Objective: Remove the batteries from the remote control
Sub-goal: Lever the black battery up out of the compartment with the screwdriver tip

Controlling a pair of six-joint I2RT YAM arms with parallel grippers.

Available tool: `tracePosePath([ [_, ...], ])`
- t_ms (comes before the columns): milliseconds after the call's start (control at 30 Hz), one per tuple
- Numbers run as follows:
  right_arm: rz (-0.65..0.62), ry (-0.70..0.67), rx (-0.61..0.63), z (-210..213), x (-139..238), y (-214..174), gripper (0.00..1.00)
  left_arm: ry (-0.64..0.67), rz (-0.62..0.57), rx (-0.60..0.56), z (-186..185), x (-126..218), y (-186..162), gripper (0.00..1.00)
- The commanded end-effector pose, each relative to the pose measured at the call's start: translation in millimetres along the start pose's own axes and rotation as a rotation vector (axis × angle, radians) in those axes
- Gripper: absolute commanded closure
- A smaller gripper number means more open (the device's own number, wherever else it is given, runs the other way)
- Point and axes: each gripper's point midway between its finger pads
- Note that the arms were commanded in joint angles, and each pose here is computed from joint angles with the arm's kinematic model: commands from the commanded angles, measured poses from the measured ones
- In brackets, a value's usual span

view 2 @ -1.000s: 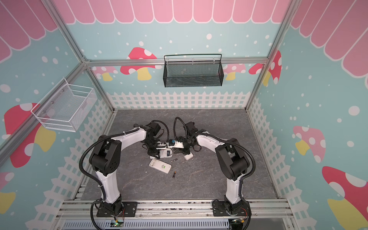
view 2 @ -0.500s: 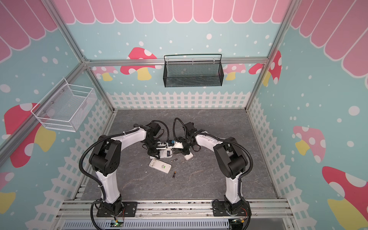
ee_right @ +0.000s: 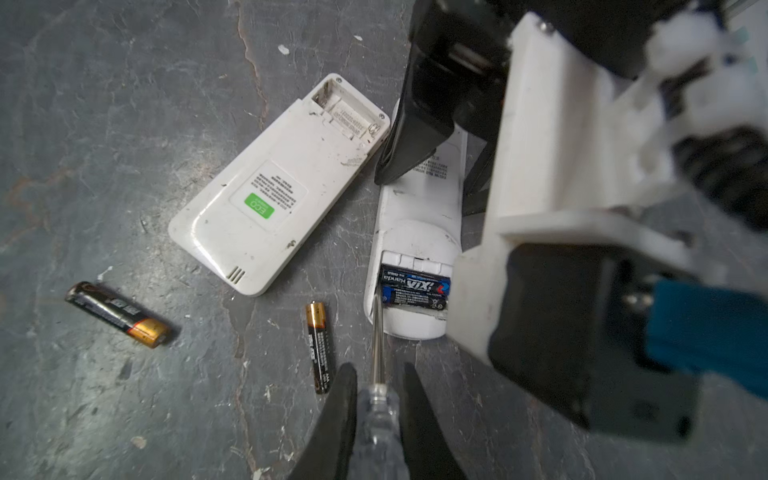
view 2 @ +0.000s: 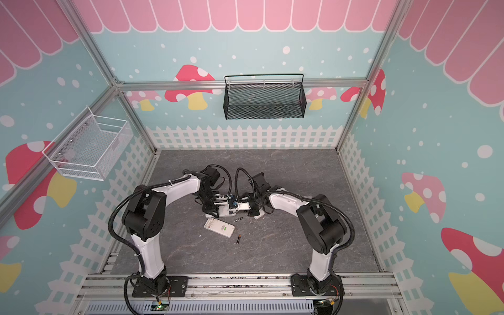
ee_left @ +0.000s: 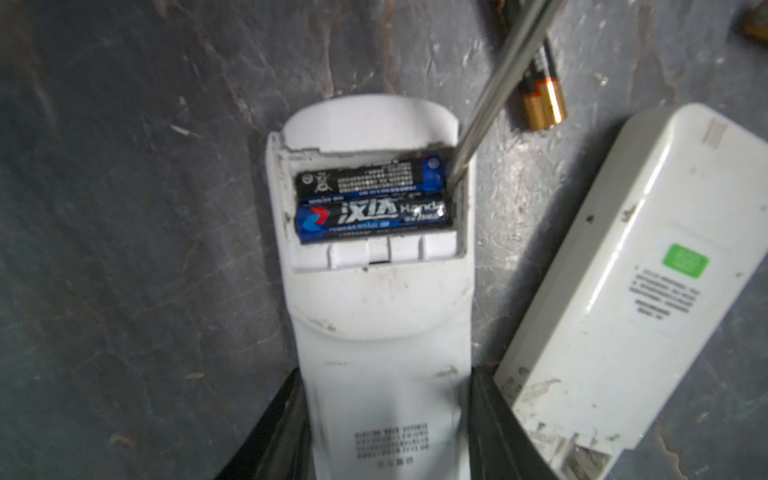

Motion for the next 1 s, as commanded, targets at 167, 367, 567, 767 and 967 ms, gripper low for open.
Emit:
tracePosePath([
  [167,0.129,-0.321,0.102,-19.2,6.8,-6.3,1.00,-0.061,-0.012,-0.031,-20.3,4.9,0.2,0.75],
  [367,0.109,-0.486,0.107,-35.4,16.7,6.4,1.00,-0.068,-0.010,-0.060,-27.4,3.0,7.6,0.75],
  [567,0.121,-0.531,0.111,-41.3,24.9,7.1,1.00,-0.069,-0.007,-0.062,-29.4,3.2,6.6,0.74],
  [767,0.140,-0.533,0.094,-34.5,29.0,1.6,1.00,-0.067,-0.003,-0.060,-30.5,3.7,5.4,0.74],
  [967,0.151,-0.562,0.080,-30.6,39.3,-1.3,1.00,-0.066,0.000,-0.064,-30.5,3.3,5.6,0.75],
])
Point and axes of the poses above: each gripper's point midway between its finger pads, its own x axis back along the fingers, its own z axis along the line the jaws close on, y = z × x, and after that the axes turned 5 degrees about x, right-handed
